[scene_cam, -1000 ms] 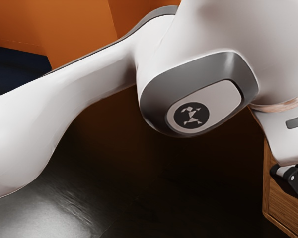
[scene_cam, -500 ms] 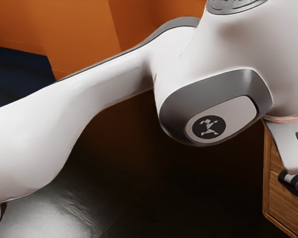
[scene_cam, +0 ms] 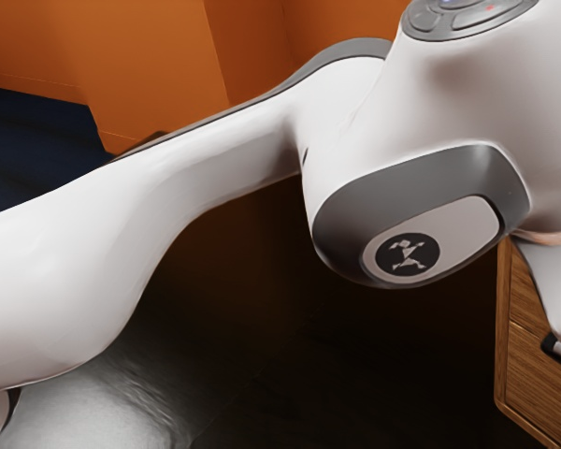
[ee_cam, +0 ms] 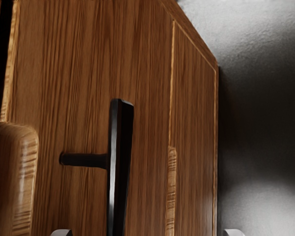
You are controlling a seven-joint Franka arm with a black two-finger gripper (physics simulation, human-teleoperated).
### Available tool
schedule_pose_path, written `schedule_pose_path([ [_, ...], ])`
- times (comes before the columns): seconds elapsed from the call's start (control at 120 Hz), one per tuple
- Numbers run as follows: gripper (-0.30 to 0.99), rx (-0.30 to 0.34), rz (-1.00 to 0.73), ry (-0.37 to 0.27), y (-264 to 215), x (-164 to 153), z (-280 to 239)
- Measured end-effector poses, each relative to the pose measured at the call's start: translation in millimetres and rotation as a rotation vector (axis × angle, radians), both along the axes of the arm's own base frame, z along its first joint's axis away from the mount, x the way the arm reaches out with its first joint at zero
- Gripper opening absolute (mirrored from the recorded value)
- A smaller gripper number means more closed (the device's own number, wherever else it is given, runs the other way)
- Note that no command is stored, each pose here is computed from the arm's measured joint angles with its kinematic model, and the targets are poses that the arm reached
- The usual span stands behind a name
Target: Pull the drawer handle with one arm to open the drawer
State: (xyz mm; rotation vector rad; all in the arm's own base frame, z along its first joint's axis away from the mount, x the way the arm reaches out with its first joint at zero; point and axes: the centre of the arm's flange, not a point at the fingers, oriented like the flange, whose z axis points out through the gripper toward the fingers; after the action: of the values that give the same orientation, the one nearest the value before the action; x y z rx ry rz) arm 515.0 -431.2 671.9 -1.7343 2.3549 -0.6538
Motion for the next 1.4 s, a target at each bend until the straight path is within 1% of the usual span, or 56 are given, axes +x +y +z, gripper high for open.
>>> schedule_pose_path([
  [0.292, 0.26, 0.012, -0.002, -0.010, 0.6, -4.1, 3.4],
  [0.517, 0.21, 0.023, -0.003, -0.019, 1.4, -9.6, 7.0],
  [0.592, 0.20, 0.033, 0.010, -0.019, 6.4, -5.2, 4.1],
  [0.692, 0.21, 0.042, 0.016, -0.021, 8.5, -5.4, 2.7],
  [0.975, 0.17, 0.054, 0.014, -0.024, 6.3, -14.6, 3.8],
  [1.4, 0.16, 0.065, 0.008, -0.008, 0.9, -26.9, -2.2],
])
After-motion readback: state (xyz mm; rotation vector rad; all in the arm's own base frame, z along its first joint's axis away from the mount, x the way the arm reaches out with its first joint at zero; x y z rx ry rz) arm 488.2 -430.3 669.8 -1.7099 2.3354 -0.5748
